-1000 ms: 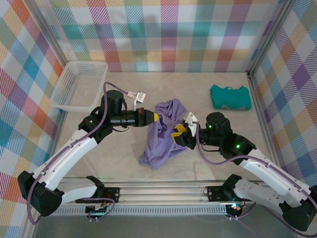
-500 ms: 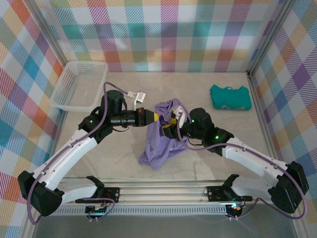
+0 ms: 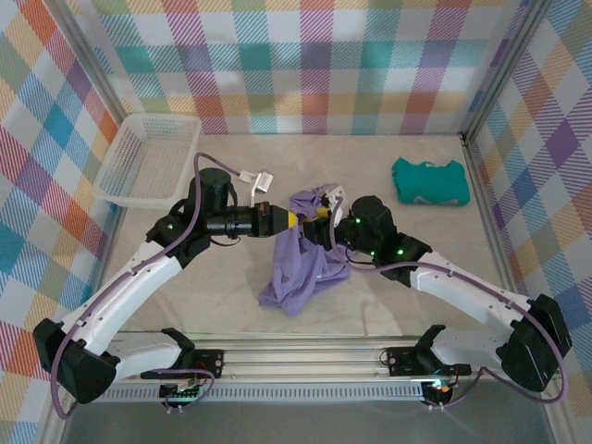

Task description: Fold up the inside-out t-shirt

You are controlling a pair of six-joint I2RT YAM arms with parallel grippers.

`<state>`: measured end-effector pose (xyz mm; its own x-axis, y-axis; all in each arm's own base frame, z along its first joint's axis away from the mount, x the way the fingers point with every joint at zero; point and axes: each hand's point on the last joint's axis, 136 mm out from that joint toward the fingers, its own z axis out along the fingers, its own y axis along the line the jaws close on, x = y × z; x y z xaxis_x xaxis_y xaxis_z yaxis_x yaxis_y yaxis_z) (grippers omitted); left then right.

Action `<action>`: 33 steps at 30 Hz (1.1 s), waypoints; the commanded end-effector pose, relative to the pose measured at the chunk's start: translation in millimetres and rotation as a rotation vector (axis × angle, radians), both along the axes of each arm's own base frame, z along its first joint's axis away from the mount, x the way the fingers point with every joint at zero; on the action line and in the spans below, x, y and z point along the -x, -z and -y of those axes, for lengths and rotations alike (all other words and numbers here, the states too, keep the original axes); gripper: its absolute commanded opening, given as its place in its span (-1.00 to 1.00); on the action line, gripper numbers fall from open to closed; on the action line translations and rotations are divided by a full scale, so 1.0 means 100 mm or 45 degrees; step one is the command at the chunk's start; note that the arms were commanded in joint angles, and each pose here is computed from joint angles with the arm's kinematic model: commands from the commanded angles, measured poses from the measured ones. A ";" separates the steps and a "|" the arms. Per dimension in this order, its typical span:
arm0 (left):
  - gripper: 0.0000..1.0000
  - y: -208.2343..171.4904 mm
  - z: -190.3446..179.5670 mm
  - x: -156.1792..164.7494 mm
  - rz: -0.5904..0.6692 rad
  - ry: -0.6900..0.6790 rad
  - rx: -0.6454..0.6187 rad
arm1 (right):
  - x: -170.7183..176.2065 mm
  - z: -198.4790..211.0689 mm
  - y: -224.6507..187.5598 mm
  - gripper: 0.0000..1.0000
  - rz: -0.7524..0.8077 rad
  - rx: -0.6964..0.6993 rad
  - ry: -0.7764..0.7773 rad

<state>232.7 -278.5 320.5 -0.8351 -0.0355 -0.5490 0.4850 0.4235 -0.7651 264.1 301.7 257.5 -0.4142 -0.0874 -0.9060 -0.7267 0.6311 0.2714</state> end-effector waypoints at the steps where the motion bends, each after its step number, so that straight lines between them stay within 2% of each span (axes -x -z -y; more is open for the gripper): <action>1: -1.00 -0.05 -0.11 -0.03 0.066 -0.052 -0.027 | -0.08 0.02 -0.26 -0.75 0.029 -0.091 0.026; 2: -1.00 -0.01 -0.17 -0.08 0.064 -0.111 -0.066 | -0.06 0.06 -0.31 -0.92 0.030 -0.108 -0.001; 3: -1.00 0.04 -0.24 -0.14 0.056 -0.169 -0.095 | 0.01 0.08 -0.37 -1.00 0.030 -0.141 -0.065; 7: -1.00 0.13 -0.50 -0.38 0.005 -0.347 -0.121 | 0.44 0.16 -0.62 -1.00 -0.029 -0.284 -0.465; 9: -1.00 0.17 -0.60 -0.49 -0.007 -0.404 -0.121 | 0.59 0.24 -0.69 -1.00 -0.083 -0.329 -0.595; 15: -1.00 0.30 -0.71 -0.64 -0.025 -0.471 -0.180 | 0.84 0.37 -0.87 -1.00 -0.154 -0.449 -0.821; 19: -1.00 0.42 -0.87 -0.71 -0.007 -0.548 -0.311 | 0.88 0.41 -0.89 -1.00 -0.180 -0.473 -0.890; 23: -1.00 0.46 -0.94 -0.70 0.006 -0.553 -0.392 | 0.75 0.49 -0.80 -1.00 -0.233 -0.431 -0.771; 26: -1.00 0.28 -0.74 -0.58 0.034 -0.413 -0.234 | 0.46 0.55 -0.52 -1.00 -0.337 -0.273 -0.506; 28: -1.00 0.09 -0.57 -0.46 0.035 -0.288 -0.073 | 0.24 0.64 -0.22 -1.00 -0.420 -0.124 -0.299; 30: -1.00 -0.03 -0.48 -0.38 0.034 -0.217 0.019 | 0.06 0.78 0.03 -0.81 -0.448 -0.002 -0.107; 33: -1.00 -0.08 -0.46 -0.34 0.033 -0.184 0.036 | -0.05 0.96 0.14 -0.55 -0.401 0.138 0.081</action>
<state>266.5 -239.0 312.1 -0.8217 -0.1336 -0.5540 0.4249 0.5042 -0.7518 256.9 238.2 273.1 -0.6586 -0.0963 -0.7463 -0.6804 0.4998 0.5359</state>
